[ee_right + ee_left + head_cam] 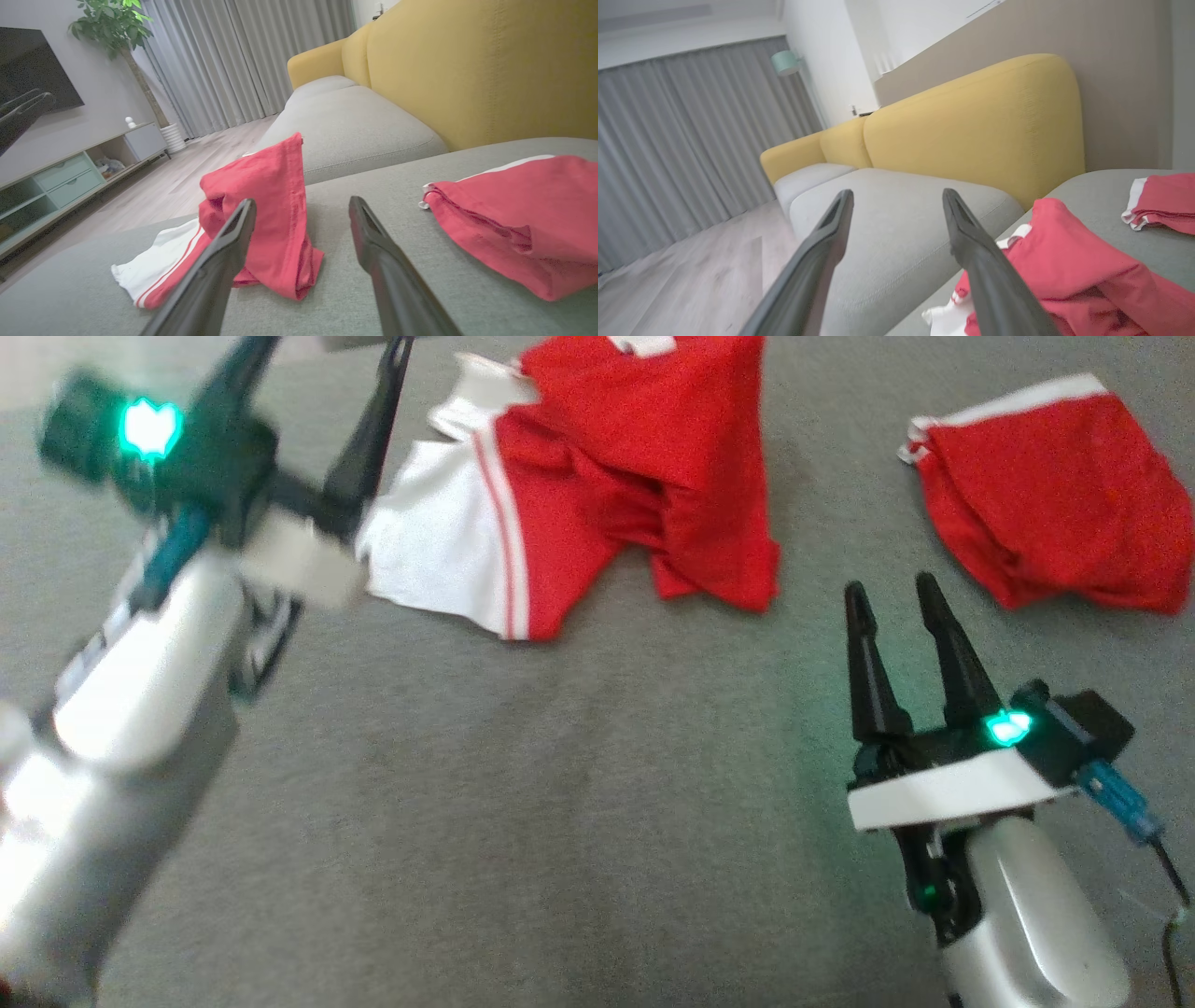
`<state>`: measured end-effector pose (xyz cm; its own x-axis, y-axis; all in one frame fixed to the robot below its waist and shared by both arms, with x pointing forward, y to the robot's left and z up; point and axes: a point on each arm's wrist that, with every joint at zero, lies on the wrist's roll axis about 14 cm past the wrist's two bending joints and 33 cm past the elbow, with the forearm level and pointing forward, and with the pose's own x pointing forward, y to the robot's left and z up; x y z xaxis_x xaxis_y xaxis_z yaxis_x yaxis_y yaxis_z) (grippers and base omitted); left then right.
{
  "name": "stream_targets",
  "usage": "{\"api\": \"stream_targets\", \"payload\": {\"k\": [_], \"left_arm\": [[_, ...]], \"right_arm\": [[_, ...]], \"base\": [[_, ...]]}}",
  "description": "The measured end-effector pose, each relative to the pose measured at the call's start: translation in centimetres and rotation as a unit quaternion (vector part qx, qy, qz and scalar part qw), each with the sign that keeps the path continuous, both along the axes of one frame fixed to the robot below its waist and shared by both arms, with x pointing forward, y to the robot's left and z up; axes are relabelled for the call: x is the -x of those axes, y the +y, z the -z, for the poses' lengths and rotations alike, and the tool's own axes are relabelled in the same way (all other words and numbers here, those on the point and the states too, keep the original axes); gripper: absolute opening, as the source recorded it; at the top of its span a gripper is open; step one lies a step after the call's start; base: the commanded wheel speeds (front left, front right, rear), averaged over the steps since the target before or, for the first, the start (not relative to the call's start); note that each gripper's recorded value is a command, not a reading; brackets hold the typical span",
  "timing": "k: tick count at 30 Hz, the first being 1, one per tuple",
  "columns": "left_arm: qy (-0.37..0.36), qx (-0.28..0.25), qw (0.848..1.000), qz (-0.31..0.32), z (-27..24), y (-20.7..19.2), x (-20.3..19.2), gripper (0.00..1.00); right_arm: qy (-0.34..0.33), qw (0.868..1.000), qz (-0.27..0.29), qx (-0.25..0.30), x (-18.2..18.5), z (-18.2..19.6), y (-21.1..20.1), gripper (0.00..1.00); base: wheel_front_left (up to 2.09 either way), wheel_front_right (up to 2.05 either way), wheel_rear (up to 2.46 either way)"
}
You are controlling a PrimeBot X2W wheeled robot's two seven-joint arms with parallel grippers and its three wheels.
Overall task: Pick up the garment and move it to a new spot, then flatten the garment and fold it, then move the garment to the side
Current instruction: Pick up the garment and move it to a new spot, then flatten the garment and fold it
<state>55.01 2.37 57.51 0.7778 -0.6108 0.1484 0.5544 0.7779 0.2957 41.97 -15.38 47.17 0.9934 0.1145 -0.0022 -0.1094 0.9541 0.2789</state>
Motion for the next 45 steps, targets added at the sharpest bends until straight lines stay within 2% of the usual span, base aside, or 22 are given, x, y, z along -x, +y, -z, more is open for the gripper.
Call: {"api": "stream_targets", "payload": {"k": [1, 8, 14, 17, 24, 28, 33, 38, 45], "left_arm": [[0.012, 0.017, 0.999, -0.035, 0.7, 2.3, 1.7, 1.0], [0.056, 0.087, 0.983, -0.151, 3.1, 8.8, 9.2, 1.0], [0.09, 0.146, 0.959, -0.226, 4.8, 11.6, 14.5, 1.0], [0.098, 0.155, 0.955, -0.235, 5.5, 11.8, 15.5, 1.0], [0.097, 0.144, 0.961, -0.214, 5.8, 11.4, 14.1, 1.0], [0.147, 0.109, 0.962, -0.203, 8.8, 10.8, 12.1, 1.0], [0.229, 0.057, 0.954, -0.187, 12.8, 9.8, 9.2, 1.0], [0.269, 0.026, 0.95, -0.158, 15.0, 8.3, 6.3, 1.0], [0.329, -0.011, 0.937, -0.121, 18.5, 5.3, 4.5, 1.0]], "right_arm": [[0.001, 1.0, -0.005, 0.001, 0.3, 0.1, 0.4, 1.0], [-0.003, 1.0, -0.031, 0.0, 1.7, -0.4, 2.3, 1.0], [-0.012, 0.999, -0.051, -0.002, 2.4, -1.1, 3.7, 1.0], [-0.013, 0.998, -0.055, -0.003, 2.3, -1.2, 4.0, 1.0], [-0.002, 0.999, -0.052, -0.003, 2.2, -0.4, 3.8, 1.0], [0.007, 0.999, -0.043, -0.002, 2.1, 0.3, 3.2, 1.0], [0.019, 0.999, -0.033, -0.001, 1.4, 1.3, 2.4, 1.0], [0.031, 0.999, -0.022, 0.001, 0.7, 2.3, 1.7, 1.0], [0.042, 0.999, -0.005, 0.002, 0.5, 3.0, 0.4, 1.0]], "base": [[0.0, 0.0, 0.0], [0.0, 0.0, 0.0], [0.0, 0.0, 0.0], [0.0, 0.0, 0.0], [0.0, 0.0, 0.0], [0.0, 0.0, 0.0], [0.0, 0.0, 0.0], [0.0, 0.0, 0.0], [0.0, 0.0, 0.0]]}}
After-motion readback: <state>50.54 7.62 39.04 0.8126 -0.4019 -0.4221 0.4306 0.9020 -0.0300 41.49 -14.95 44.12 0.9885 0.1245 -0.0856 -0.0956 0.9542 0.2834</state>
